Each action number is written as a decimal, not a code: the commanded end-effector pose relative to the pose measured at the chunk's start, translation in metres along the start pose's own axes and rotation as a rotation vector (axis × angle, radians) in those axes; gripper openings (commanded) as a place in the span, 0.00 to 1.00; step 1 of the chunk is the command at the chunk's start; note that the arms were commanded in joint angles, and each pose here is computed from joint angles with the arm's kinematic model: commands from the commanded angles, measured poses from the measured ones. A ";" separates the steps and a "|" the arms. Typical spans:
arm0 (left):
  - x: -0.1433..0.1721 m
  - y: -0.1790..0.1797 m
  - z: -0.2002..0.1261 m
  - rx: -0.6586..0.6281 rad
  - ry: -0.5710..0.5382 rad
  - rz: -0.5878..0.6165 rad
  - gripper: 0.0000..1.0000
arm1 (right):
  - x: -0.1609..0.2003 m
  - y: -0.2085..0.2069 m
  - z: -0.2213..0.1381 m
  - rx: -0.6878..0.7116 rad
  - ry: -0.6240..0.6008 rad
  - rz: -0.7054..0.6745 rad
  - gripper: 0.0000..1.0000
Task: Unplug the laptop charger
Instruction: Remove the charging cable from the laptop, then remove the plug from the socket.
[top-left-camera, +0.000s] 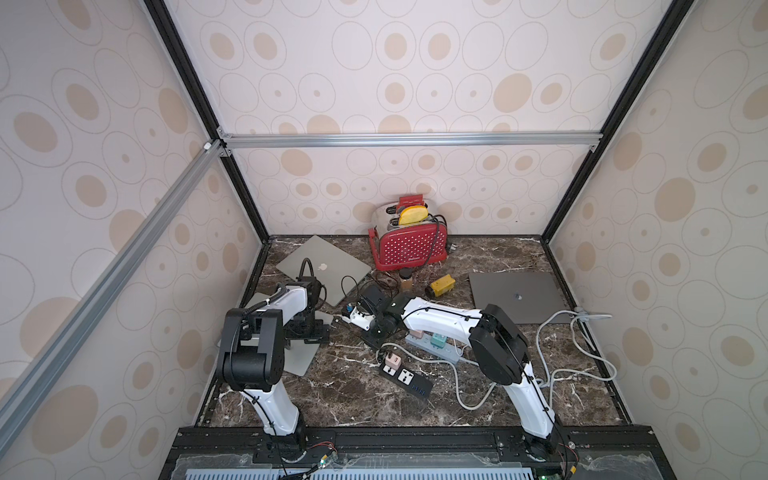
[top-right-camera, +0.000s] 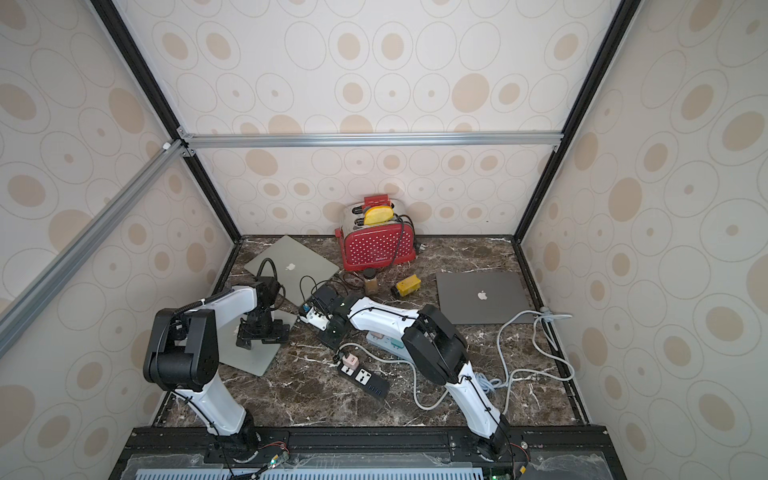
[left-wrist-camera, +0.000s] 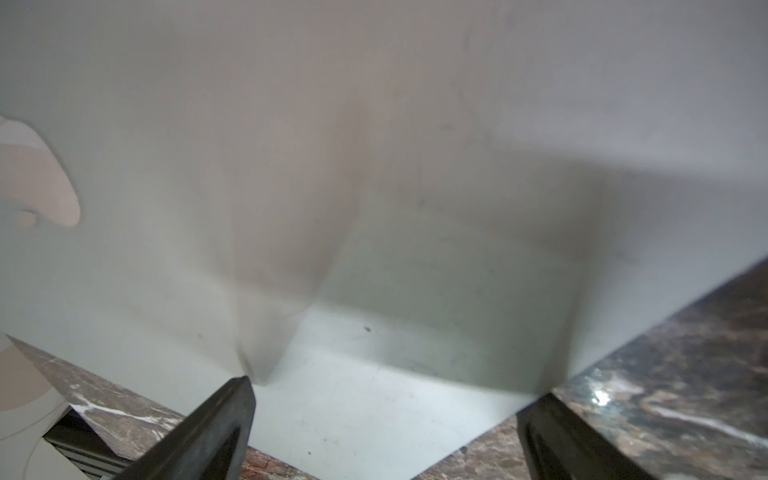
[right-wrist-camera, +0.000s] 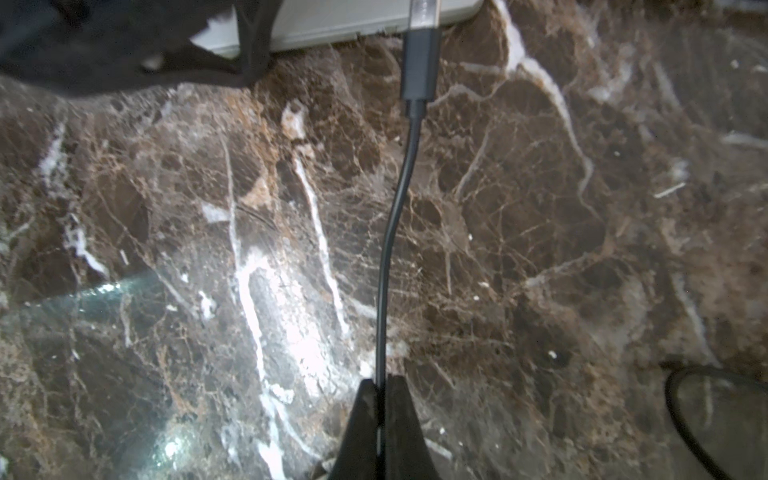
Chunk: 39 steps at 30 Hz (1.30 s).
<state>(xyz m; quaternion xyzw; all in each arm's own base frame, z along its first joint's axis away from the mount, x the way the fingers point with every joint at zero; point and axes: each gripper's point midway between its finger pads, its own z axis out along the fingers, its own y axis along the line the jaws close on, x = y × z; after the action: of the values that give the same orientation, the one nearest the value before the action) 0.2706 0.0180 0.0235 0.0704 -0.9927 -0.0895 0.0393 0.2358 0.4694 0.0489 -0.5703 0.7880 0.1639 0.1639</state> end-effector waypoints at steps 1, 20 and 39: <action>-0.006 -0.010 -0.011 0.067 -0.054 -0.034 0.99 | 0.003 -0.007 -0.009 0.006 0.013 0.004 0.16; 0.044 -0.123 -0.098 0.646 -0.242 0.099 0.99 | 0.034 0.007 -0.143 -0.122 -0.145 0.088 0.72; 0.112 -0.167 -0.067 0.629 -0.117 0.204 0.99 | 0.071 0.035 -0.095 -0.188 -0.170 0.150 0.71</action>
<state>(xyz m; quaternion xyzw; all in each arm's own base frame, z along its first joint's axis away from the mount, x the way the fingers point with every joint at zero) 0.1907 -0.1617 0.0644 -0.0370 -0.9774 0.2059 -0.0294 0.1666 0.3516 0.0922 -0.5086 0.8098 0.2633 0.1278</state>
